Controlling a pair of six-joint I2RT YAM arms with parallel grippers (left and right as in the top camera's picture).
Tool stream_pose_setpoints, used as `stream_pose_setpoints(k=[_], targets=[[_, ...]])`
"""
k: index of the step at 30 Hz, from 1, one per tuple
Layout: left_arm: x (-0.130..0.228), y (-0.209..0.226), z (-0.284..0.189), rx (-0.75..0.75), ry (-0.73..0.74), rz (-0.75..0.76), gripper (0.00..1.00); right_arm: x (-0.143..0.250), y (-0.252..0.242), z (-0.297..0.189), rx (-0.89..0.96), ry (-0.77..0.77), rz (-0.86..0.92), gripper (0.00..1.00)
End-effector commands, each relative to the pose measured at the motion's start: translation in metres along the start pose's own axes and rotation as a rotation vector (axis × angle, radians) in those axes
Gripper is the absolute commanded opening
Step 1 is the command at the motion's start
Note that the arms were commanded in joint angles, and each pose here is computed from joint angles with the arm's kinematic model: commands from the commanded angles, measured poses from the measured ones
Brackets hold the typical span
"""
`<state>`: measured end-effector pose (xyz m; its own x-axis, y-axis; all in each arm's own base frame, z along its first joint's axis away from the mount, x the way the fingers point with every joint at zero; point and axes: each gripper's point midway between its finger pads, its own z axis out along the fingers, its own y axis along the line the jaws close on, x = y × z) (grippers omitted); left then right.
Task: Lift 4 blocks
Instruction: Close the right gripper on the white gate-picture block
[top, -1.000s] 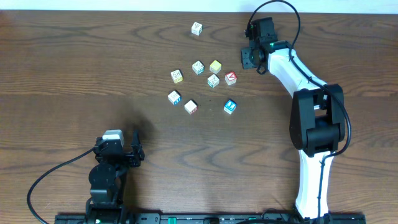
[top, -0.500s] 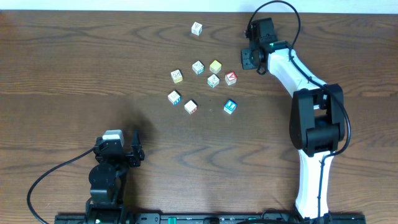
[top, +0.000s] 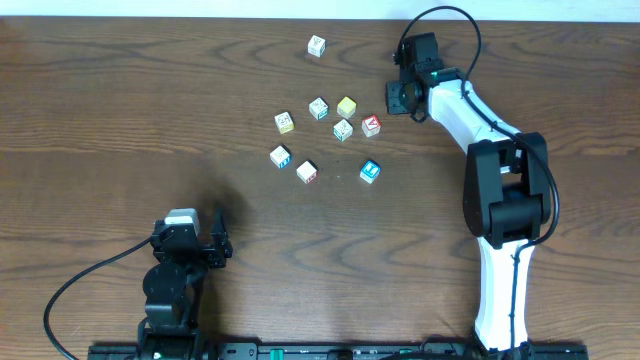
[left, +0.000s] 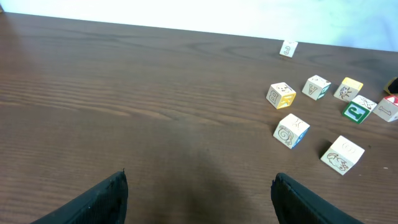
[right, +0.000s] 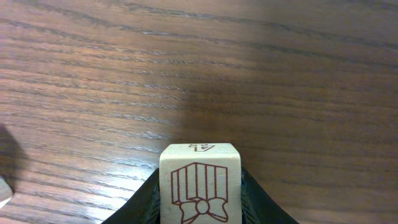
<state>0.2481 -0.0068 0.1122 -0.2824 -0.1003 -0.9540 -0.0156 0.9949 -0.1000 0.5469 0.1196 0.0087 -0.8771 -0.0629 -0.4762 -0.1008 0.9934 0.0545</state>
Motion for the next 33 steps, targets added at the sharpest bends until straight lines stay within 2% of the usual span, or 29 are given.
stream_pose_setpoints(k=[1, 6, 7, 8, 11, 13, 17, 19, 22, 29, 30, 33], targets=[[0.018, 0.004, 0.001, -0.017, 0.057, 0.013, 0.75, 0.000, 0.005, 0.008, -0.014, 0.000, 0.001, 0.40], [0.018, 0.004, 0.001, -0.017, 0.057, 0.013, 0.74, -0.006, 0.003, 0.008, -0.001, -0.027, 0.002, 0.63], [0.018, 0.004, 0.001, -0.017, 0.057, 0.013, 0.74, -0.006, 0.001, 0.008, 0.009, -0.029, 0.002, 0.63], [0.019, 0.004, 0.001, -0.017, 0.058, 0.013, 0.75, -0.007, 0.000, 0.008, 0.017, -0.030, 0.002, 0.62], [0.019, 0.004, 0.001, -0.017, 0.058, 0.013, 0.74, -0.007, -0.004, 0.008, 0.039, -0.034, 0.001, 0.48], [0.019, 0.004, 0.001, -0.017, 0.058, 0.013, 0.74, -0.009, -0.005, 0.008, 0.045, -0.040, -0.008, 0.44], [0.019, 0.004, 0.001, -0.017, 0.058, 0.013, 0.74, -0.014, -0.005, 0.006, 0.044, -0.053, -0.016, 0.47], [0.019, 0.004, 0.001, -0.017, 0.058, 0.013, 0.74, -0.019, -0.004, 0.003, 0.043, -0.064, -0.015, 0.57], [0.019, 0.004, 0.001, -0.017, 0.058, 0.013, 0.74, -0.026, -0.003, 0.000, 0.041, -0.079, -0.015, 0.59], [0.019, 0.004, 0.001, -0.017, 0.058, 0.013, 0.74, -0.033, -0.002, -0.008, 0.040, -0.076, -0.015, 0.40], [0.019, 0.004, 0.001, -0.017, 0.058, 0.013, 0.74, -0.032, -0.002, -0.008, 0.041, -0.072, -0.015, 0.41], [0.019, 0.004, 0.001, -0.017, 0.058, 0.013, 0.75, -0.030, -0.003, -0.008, 0.043, -0.060, -0.015, 0.53]])
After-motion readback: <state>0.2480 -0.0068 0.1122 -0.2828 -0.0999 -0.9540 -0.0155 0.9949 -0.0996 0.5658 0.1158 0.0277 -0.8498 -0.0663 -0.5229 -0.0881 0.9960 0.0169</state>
